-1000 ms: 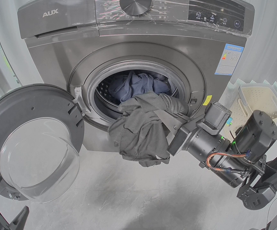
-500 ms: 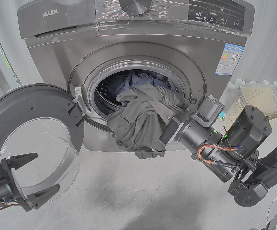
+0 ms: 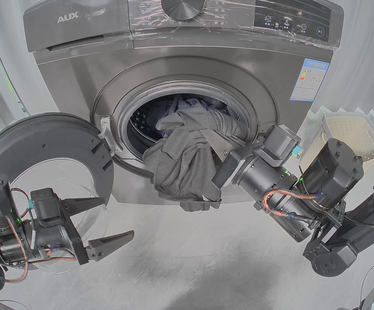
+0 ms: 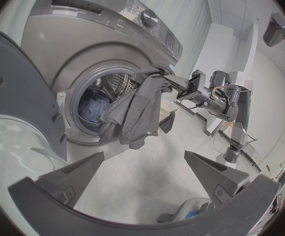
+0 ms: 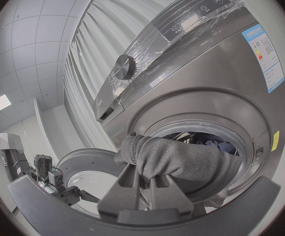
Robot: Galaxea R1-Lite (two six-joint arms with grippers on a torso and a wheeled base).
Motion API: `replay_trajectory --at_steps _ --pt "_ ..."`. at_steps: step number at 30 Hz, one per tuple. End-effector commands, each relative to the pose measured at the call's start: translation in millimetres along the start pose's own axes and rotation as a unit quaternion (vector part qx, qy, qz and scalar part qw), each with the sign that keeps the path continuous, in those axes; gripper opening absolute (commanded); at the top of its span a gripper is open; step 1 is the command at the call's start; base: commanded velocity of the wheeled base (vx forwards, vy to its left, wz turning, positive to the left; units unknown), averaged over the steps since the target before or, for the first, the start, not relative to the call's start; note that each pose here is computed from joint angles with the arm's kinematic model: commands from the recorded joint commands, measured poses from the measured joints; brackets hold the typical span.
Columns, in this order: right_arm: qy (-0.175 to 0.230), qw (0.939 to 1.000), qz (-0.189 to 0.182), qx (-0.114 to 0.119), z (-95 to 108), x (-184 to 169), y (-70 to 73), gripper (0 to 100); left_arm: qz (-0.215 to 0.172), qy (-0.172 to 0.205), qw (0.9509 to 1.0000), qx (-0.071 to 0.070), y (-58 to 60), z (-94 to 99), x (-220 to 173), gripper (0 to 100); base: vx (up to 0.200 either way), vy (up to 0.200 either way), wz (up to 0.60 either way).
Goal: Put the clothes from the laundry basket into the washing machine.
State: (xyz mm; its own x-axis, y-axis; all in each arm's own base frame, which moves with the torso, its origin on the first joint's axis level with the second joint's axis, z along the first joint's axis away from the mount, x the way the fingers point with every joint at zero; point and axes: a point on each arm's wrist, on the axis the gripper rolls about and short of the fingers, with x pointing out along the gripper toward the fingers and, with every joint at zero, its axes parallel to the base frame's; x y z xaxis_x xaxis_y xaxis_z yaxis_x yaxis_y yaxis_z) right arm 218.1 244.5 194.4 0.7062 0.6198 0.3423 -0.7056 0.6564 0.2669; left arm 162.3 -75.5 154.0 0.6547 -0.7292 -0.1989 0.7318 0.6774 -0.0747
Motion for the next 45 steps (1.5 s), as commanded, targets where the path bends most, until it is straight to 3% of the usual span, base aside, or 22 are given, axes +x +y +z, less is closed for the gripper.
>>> replay_trajectory --at_steps 1,7,10,13,18,21,35,45 --pt "0.003 1.0000 0.000 -0.001 -3 1 -0.4 0 -0.011 0.019 0.9995 -0.024 8.5 -6.2 31 100 0.000 0.000 0.00" --pt "0.000 1.0000 0.000 -0.001 -2 1 -0.1 0 0.032 0.007 0.9993 -0.018 6.1 -13.7 57 100 0.000 0.000 0.00" --pt "0.000 1.0000 0.000 -0.001 -2 2 -0.1 0 0.033 0.009 0.9993 -0.017 5.1 -18.6 66 100 0.000 0.000 0.00" --pt "-0.001 1.0000 0.000 -0.002 -1 2 0.1 0 0.031 0.009 0.9991 -0.026 6.0 -23.5 76 100 0.000 0.000 0.00" --pt "-0.001 1.0000 0.000 -0.002 -1 2 0.1 0 0.031 -0.005 0.9979 -0.058 9.6 -24.5 90 100 0.000 0.000 0.00" --pt "-0.001 1.0000 0.003 -0.001 -2 2 1.6 0 0.030 0.002 0.9972 -0.069 10.8 -28.1 94 100 0.000 0.000 0.00" --pt "0.002 1.0000 0.007 0.001 -4 3 4.7 0 0.035 0.003 0.9967 -0.074 23.2 -39.8 124 100 0.000 0.000 0.00" --pt "0.004 1.0000 0.008 0.000 -6 2 5.4 0 0.030 -0.012 0.9961 -0.082 27.2 -34.9 142 100 0.000 0.000 0.00"
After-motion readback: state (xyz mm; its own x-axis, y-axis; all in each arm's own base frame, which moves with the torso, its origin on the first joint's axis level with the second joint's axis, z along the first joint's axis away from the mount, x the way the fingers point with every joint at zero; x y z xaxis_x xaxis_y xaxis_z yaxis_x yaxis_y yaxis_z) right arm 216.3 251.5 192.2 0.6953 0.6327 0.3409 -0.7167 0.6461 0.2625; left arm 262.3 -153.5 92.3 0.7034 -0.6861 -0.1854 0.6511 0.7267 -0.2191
